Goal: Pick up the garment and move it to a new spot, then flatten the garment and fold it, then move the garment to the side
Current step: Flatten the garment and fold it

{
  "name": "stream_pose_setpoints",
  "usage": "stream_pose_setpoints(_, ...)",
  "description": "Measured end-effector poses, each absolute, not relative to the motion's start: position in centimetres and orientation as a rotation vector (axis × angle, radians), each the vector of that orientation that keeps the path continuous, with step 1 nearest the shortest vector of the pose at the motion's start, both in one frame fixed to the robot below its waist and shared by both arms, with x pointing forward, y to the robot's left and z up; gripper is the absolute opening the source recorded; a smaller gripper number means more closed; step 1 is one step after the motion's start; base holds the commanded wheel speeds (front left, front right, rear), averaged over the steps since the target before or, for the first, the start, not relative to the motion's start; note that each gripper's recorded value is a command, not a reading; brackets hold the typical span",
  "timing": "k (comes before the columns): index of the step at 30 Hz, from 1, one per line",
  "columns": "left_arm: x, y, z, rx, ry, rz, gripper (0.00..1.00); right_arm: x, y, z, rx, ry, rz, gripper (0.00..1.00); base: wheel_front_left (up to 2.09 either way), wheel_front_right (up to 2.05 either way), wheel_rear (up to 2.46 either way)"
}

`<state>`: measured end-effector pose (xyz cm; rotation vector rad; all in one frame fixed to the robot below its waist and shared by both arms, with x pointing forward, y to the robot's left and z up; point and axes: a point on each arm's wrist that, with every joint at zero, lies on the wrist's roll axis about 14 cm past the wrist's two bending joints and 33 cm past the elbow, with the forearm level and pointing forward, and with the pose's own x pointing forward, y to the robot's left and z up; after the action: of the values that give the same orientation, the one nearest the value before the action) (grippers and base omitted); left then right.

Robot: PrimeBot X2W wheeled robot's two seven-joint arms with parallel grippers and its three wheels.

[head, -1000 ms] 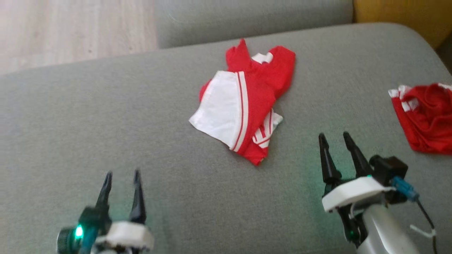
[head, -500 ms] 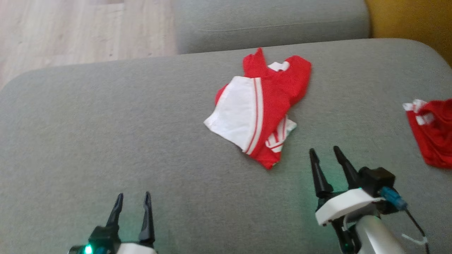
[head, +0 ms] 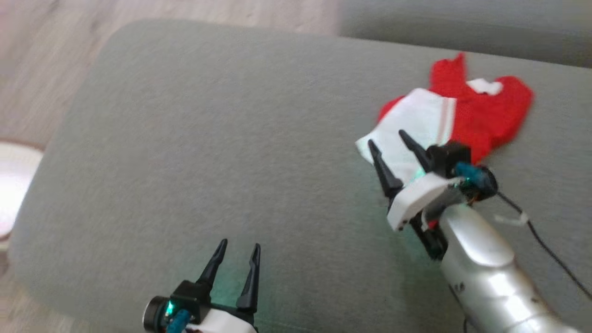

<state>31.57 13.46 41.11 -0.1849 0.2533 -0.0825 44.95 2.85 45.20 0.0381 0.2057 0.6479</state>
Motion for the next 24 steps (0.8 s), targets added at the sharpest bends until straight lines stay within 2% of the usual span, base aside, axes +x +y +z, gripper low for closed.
stream_pose_setpoints(5, 31.0, 14.7, 40.0, -0.206, 0.298, -0.023, 1.0, 47.6, 4.8, 40.9, -0.016, 0.36, 0.669, 1.0, 0.0, 0.0, 0.0)
stream_pose_setpoints(9, 30.9, 15.2, 39.5, -0.214, 0.32, -0.001, 1.0, 47.0, 5.4, 36.8, -0.054, 0.484, 0.691, 1.0, 0.0, 0.0, 0.0)
stream_pose_setpoints(13, 30.7, 15.5, 38.8, -0.224, 0.349, 0.026, 1.0, 48.2, 6.6, 36.4, -0.044, 0.49, 0.703, 1.0, 0.0, 0.0, 0.0)
stream_pose_setpoints(14, 30.8, 15.7, 38.8, -0.224, 0.351, 0.034, 1.0, 48.5, 6.8, 36.4, -0.044, 0.485, 0.705, 0.87, 0.0, 0.0, 0.0)
stream_pose_setpoints(16, 31.0, 15.5, 38.8, -0.223, 0.351, 0.029, 1.0, 48.6, 6.7, 36.4, -0.048, 0.481, 0.705, 0.0, 0.0, 0.0, 0.0)
stream_pose_setpoints(24, 31.5, 14.8, 39.4, -0.225, 0.328, -0.002, 1.0, 48.8, 5.3, 37.7, -0.038, 0.429, 0.669, 0.0, 0.0, 0.0, 0.0)
